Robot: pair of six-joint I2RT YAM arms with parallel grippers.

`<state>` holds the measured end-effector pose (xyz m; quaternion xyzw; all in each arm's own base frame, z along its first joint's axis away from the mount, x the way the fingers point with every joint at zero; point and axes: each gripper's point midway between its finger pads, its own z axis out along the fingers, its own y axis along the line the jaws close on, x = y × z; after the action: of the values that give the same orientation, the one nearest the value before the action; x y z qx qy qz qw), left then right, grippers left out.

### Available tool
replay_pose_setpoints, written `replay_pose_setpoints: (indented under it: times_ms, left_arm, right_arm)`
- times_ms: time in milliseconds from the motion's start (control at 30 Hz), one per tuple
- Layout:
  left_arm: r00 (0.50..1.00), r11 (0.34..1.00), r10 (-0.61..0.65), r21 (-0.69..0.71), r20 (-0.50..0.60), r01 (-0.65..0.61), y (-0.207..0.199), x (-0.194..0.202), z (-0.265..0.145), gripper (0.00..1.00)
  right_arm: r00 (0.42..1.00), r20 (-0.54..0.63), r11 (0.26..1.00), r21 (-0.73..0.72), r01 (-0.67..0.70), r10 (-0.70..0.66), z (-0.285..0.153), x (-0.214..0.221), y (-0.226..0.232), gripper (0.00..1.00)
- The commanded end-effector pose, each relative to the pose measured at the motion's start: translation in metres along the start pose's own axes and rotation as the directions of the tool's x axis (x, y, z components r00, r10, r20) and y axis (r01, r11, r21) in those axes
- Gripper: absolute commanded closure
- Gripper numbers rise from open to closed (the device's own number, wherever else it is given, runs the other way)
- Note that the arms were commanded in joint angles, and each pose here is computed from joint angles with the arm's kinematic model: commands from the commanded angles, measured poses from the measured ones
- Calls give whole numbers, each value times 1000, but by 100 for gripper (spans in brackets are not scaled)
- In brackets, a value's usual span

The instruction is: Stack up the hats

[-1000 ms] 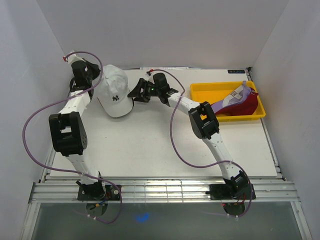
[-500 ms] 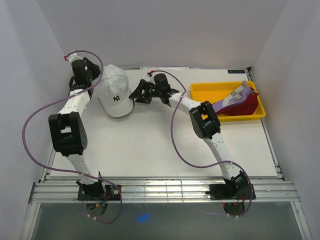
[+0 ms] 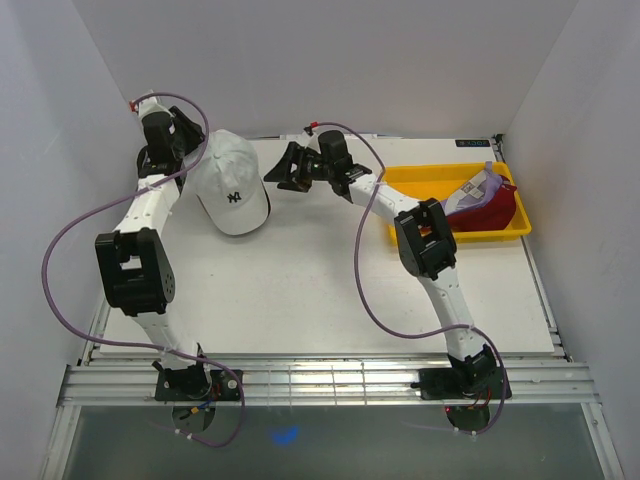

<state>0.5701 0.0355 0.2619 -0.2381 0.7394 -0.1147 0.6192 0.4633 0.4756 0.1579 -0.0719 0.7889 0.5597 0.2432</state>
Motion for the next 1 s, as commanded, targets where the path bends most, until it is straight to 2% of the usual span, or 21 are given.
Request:
replay_pose_setpoints:
  times_ms: [0, 200, 300, 367, 400, 467, 567, 600, 633, 667, 700, 800, 833, 867, 900, 967]
  left_arm:
    - [990, 995, 20, 92, 142, -33, -38, -65, -29, 46]
    - [977, 989, 11, 142, 215, -42, -57, -97, -46, 45]
    - [974, 977, -24, 213, 227, -26, -74, -109, -64, 45]
    - [972, 968, -45, 252, 230, -15, -84, -115, -75, 45]
    - [972, 963, -48, 268, 231, -16, -89, -116, -81, 45]
    - [973, 944, -55, 329, 223, -22, -104, -119, -98, 46]
    - [980, 904, -63, 427, 188, -24, -135, -109, -122, 46]
    - [982, 890, -56, 455, 181, -33, -149, -102, -128, 46]
    - [986, 860, -47, 508, 160, -41, -176, -87, -140, 46]
    - [989, 844, -37, 535, 146, -47, -187, -76, -147, 46]
    - [992, 811, -23, 582, 127, -55, -210, -61, -158, 46]
    - [999, 765, -4, 643, 53, -31, -238, -21, -166, 46]
    - [999, 728, 10, 685, 31, -29, -258, -3, -176, 47]
    - [999, 714, 35, 699, 3, -27, -268, 17, -174, 47]
    - [998, 671, 59, 741, -21, -24, -290, 38, -188, 47]
    - [993, 602, 112, 798, -34, -41, -314, 66, -196, 47]
  right_arm:
    - [996, 37, 997, -14, 76, -75, -19, -16, 30, 27]
    - [992, 42, 992, 47, 117, -119, -40, -25, 34, 27]
    - [988, 68, 989, 62, 132, -136, -67, -34, 52, 27]
    - [987, 68, 984, 117, 136, -144, -81, -35, 50, 27]
    - [990, 49, 979, 165, 121, -131, -93, -32, 43, 27]
    - [979, 84, 960, 231, 161, -184, -125, -42, 52, 27]
    - [977, 139, 947, 299, 115, -162, -185, -42, 48, 27]
    - [981, 150, 937, 343, 68, -127, -208, -36, 25, 27]
    - [966, 206, 938, 336, 80, -157, -238, -43, 48, 27]
    - [961, 234, 936, 347, 62, -150, -256, -44, 48, 27]
    - [942, 297, 932, 360, 45, -160, -293, -45, 53, 27]
    - [887, 437, 923, 383, -35, -148, -358, -54, 56, 26]
    - [862, 479, 929, 370, -25, -168, -380, -48, 73, 25]
    - [839, 520, 926, 373, -57, -158, -398, -49, 74, 25]
    - [812, 553, 933, 358, -28, -188, -413, -44, 96, 25]
    - [796, 573, 931, 363, -37, -193, -426, -35, 105, 25]
